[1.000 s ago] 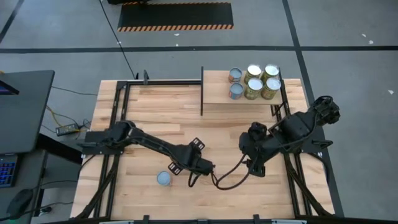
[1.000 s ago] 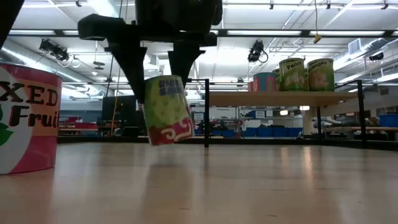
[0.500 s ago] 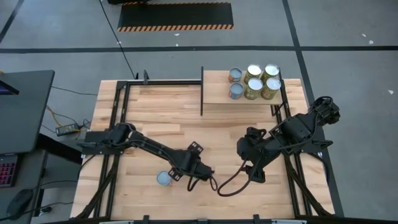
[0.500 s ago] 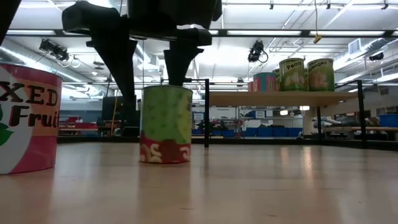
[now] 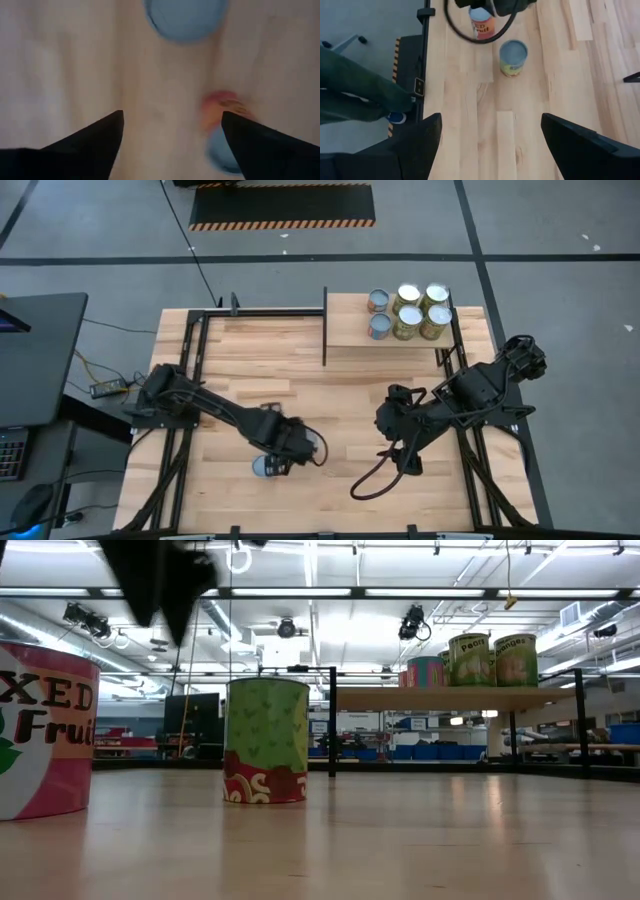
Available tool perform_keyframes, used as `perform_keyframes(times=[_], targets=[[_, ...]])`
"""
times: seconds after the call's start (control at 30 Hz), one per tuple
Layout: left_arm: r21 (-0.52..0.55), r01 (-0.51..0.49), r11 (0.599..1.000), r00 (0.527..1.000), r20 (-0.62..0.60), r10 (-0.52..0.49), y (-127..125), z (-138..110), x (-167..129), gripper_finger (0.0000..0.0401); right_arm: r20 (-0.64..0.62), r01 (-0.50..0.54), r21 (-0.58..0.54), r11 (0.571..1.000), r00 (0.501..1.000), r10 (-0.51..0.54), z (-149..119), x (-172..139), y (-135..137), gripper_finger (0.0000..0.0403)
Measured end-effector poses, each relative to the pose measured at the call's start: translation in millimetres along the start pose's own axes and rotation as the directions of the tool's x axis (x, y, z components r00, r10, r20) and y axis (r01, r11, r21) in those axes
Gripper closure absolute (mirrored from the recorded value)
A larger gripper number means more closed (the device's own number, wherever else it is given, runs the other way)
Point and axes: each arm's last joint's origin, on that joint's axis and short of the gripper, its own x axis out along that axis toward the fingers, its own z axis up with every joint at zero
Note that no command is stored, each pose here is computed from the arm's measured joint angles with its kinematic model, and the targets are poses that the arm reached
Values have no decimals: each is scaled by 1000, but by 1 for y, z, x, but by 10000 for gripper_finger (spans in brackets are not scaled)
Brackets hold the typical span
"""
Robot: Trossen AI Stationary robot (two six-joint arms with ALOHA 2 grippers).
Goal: Pick and place cans onto a shelf
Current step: Put the small canned spaghetti sauce on the shelf
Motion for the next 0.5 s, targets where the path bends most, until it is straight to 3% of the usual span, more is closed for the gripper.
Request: perform_keyframes(times=[0.17,0.37,0.5], targets=[[-279,147,949,985,-43,-165,-2,-10,30,119,9,16,0,1000,1000,-16,0,0,0,54],[-371,268,889,963,101,-248,-4,6,35,209,27,48,-4,999,998,-48,1,0,-2,54],[-516,270,813,959,72,-273,3,11,41,255,28,48,-3,999,998,-48,1,0,-2,54]])
